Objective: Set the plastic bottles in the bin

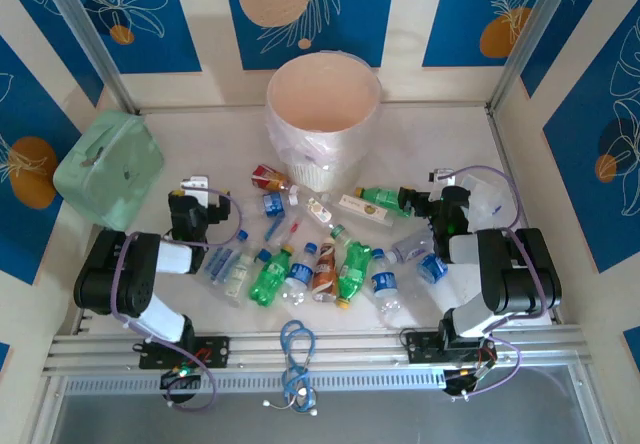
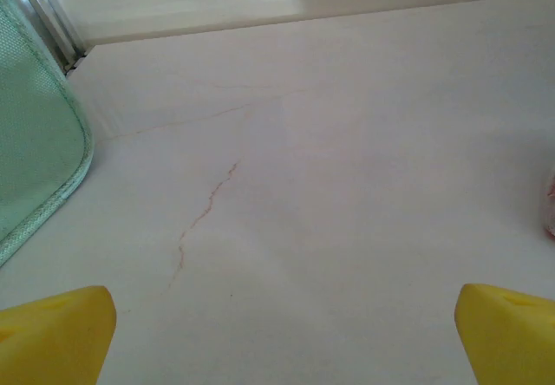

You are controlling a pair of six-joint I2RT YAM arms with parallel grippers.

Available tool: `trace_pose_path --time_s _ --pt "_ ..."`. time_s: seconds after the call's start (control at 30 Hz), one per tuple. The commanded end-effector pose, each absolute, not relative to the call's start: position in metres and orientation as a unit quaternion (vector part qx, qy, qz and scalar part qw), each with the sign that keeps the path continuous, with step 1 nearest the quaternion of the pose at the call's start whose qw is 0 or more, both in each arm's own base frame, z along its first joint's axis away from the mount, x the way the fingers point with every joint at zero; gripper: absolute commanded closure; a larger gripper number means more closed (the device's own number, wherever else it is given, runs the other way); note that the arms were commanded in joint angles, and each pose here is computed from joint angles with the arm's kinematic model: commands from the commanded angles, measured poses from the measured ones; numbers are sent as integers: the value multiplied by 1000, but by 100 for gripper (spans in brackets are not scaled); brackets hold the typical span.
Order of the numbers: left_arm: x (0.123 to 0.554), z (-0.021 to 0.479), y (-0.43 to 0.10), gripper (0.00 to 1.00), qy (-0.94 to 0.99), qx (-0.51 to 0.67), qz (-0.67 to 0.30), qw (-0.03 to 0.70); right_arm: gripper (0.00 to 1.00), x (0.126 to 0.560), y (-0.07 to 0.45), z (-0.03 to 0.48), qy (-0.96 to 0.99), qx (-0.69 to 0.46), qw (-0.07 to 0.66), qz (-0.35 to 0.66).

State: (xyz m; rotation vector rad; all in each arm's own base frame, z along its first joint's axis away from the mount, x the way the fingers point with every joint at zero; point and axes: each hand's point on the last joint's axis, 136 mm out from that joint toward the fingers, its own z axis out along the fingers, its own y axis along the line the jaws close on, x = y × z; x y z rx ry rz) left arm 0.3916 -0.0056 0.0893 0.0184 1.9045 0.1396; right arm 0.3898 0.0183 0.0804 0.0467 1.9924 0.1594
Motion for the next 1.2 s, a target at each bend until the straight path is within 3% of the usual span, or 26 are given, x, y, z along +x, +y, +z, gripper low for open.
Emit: trace_pose_path --time_s 0.0,0.8,0.9,1.0,1.1,1.17 --pt "395 93 -11 0 811 16 46 583 1 397 22 94 826 4 559 70" --pt "395 93 -11 0 811 16 45 583 1 399 16 103 825 26 563 41" --pt "400 116 -4 0 827 3 70 557 1 396 2 157 856 115 504 -8" --pt "401 175 23 0 813 -88 120 563 1 359 2 210 880 252 393 88" --pt "392 229 19 0 807 -163 53 565 1 333 1 190 876 329 327 133" --pt "386 246 -3 0 820 -177 -13 543 1 319 16 185 886 322 283 178"
